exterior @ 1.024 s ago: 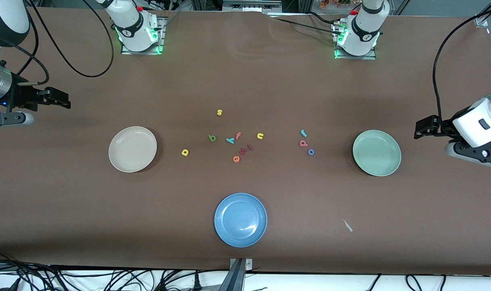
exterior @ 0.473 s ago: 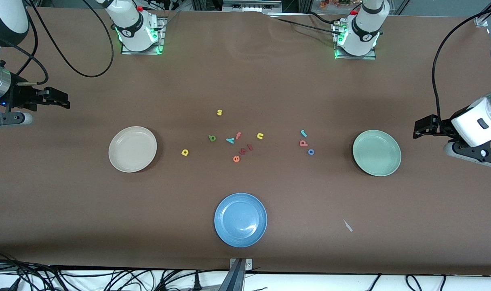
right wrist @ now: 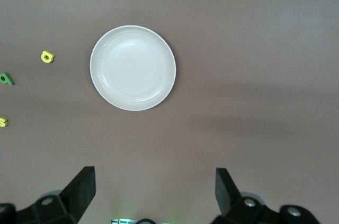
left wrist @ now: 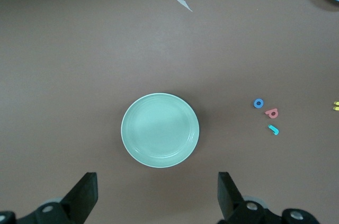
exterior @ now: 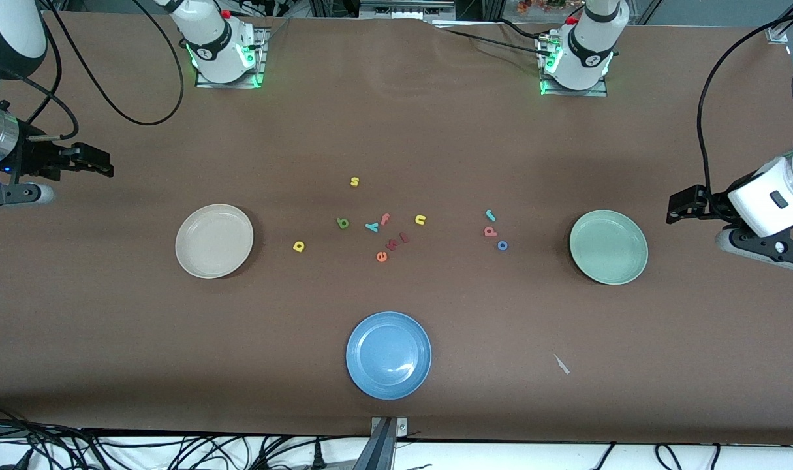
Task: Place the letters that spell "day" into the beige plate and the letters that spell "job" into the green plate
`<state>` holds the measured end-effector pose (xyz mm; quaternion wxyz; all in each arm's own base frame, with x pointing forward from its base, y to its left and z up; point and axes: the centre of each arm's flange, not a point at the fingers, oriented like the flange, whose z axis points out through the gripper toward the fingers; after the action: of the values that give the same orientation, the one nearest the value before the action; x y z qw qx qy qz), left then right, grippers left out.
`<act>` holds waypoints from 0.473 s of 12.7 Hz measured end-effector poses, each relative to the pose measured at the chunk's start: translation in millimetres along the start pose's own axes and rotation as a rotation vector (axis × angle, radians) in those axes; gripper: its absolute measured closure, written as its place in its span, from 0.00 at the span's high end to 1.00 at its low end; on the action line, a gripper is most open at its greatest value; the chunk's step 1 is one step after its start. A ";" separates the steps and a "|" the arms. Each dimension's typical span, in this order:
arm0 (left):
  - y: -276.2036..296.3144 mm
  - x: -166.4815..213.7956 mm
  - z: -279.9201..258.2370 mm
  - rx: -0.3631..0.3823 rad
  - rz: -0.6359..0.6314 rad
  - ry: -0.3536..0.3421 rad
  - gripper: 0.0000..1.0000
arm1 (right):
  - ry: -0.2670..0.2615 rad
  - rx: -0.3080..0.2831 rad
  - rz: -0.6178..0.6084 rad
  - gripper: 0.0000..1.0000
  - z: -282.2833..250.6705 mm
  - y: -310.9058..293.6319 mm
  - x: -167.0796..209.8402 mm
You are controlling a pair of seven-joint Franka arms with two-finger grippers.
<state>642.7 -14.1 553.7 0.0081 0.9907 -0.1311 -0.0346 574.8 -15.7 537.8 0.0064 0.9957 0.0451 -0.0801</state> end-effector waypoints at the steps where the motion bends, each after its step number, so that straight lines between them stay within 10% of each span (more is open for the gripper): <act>1: 0.0 0.0 0.0 0.000 0.000 0.000 1.00 | -0.002 0.000 0.001 1.00 0.8 0.6 0.4; 6: -0.1 0.3 1.8 -0.001 0.000 -0.003 1.00 | -0.013 0.002 0.000 1.00 7.0 0.9 3.9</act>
<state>642.8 -14.1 551.9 0.0083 0.9907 -0.1312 -0.0362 577.6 -16.4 530.3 0.0055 0.9952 0.0447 -0.0865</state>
